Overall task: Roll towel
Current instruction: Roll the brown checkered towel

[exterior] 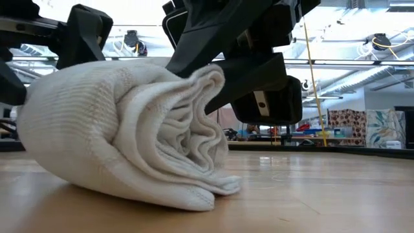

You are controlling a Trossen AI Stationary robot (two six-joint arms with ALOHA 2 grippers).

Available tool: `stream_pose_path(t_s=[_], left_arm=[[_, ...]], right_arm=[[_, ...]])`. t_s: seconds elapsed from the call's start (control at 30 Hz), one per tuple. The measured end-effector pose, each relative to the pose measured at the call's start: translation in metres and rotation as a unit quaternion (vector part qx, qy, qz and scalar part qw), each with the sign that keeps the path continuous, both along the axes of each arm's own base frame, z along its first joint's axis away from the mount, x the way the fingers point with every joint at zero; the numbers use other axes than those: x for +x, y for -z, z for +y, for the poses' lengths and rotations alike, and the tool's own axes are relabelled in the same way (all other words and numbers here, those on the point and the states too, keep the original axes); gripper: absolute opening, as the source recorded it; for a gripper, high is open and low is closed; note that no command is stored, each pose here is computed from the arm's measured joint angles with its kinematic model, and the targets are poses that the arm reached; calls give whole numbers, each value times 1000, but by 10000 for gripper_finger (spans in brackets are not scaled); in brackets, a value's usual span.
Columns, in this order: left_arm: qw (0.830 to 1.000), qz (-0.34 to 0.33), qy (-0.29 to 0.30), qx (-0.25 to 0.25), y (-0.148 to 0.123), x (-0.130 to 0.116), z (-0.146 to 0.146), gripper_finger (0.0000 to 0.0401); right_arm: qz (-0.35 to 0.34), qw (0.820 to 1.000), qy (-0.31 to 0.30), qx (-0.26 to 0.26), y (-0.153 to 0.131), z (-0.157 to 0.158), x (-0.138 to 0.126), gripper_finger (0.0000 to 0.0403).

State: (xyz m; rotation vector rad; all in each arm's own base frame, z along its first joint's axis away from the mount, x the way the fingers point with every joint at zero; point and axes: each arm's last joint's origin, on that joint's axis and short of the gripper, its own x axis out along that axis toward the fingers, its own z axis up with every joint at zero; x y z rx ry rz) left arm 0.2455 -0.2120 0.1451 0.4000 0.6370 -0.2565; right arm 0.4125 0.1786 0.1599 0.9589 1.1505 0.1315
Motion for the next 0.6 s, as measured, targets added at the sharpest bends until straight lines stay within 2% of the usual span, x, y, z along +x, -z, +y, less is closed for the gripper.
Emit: stream_pose_path(t_s=[0.1, 0.23, 0.6], left_arm=[[1000, 9, 2, -7, 1, 2, 3, 315], [999, 29, 5, -39, 1, 9, 10, 314], [996, 54, 21, -74, 1, 15, 17, 277]], right_arm=[[0, 1000, -2, -2, 0, 0, 0, 88], [5, 1000, -5, -4, 1, 0, -1, 105], [34, 999, -7, -23, -1, -2, -9, 200]])
